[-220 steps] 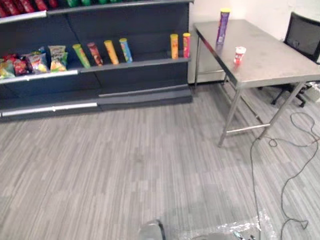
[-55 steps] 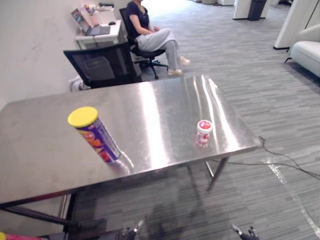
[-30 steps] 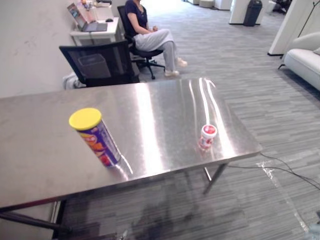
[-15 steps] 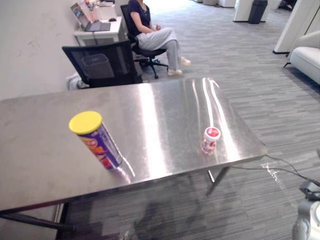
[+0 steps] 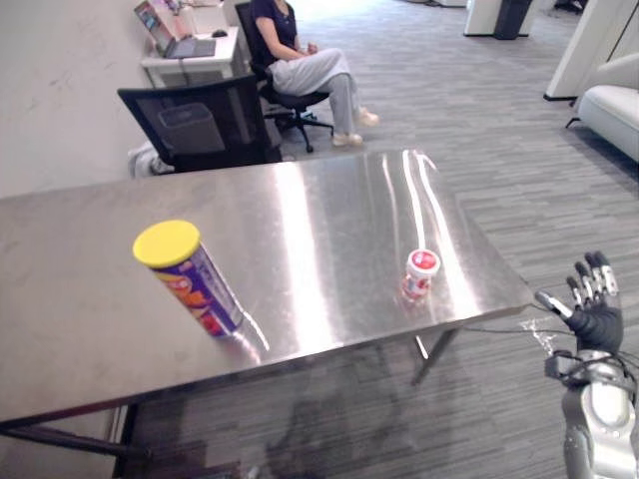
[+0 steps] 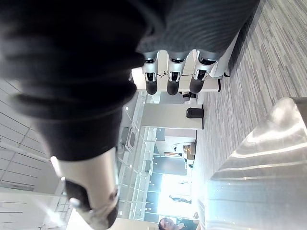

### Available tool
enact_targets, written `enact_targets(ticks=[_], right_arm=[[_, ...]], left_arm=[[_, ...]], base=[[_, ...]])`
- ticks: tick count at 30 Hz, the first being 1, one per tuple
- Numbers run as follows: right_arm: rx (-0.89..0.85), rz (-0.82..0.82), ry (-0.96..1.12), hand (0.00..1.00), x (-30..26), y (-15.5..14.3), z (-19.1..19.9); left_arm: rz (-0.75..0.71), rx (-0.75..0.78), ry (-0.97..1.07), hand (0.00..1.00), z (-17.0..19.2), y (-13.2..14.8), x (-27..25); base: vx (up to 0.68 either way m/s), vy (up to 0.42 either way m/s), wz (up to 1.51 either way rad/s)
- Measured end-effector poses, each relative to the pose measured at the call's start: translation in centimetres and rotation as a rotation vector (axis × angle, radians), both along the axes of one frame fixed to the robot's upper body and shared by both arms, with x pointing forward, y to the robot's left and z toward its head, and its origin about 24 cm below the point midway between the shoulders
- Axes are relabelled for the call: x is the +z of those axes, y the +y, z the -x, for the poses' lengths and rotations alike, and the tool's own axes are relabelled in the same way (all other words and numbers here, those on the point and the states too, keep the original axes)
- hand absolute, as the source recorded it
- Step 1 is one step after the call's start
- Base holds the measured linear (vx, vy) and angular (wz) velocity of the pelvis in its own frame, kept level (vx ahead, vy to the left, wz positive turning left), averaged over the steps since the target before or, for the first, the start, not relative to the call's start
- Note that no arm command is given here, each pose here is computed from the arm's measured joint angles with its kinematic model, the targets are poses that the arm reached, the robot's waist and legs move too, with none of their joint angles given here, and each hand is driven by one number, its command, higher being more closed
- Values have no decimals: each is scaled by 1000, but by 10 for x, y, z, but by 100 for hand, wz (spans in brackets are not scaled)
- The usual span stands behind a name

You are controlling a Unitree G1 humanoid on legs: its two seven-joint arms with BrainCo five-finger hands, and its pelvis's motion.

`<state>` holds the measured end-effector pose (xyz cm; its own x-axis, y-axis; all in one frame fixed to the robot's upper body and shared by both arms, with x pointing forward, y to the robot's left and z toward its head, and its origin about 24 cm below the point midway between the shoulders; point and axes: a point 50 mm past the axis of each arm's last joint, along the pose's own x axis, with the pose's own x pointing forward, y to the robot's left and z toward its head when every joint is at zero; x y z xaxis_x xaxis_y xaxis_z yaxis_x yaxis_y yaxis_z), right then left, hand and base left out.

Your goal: Put the gum and the chips on the shelf.

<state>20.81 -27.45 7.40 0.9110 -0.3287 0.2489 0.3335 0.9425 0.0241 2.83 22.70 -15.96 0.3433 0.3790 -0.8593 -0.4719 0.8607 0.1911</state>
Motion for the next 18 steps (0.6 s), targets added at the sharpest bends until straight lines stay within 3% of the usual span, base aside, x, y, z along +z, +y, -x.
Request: enact_targets(ticks=[18], right_arm=[[190,18,54,0,-10,28,-16]], left_arm=[[-22,-72,17,0,-2,3,1]], base=[[-12,-6,5]])
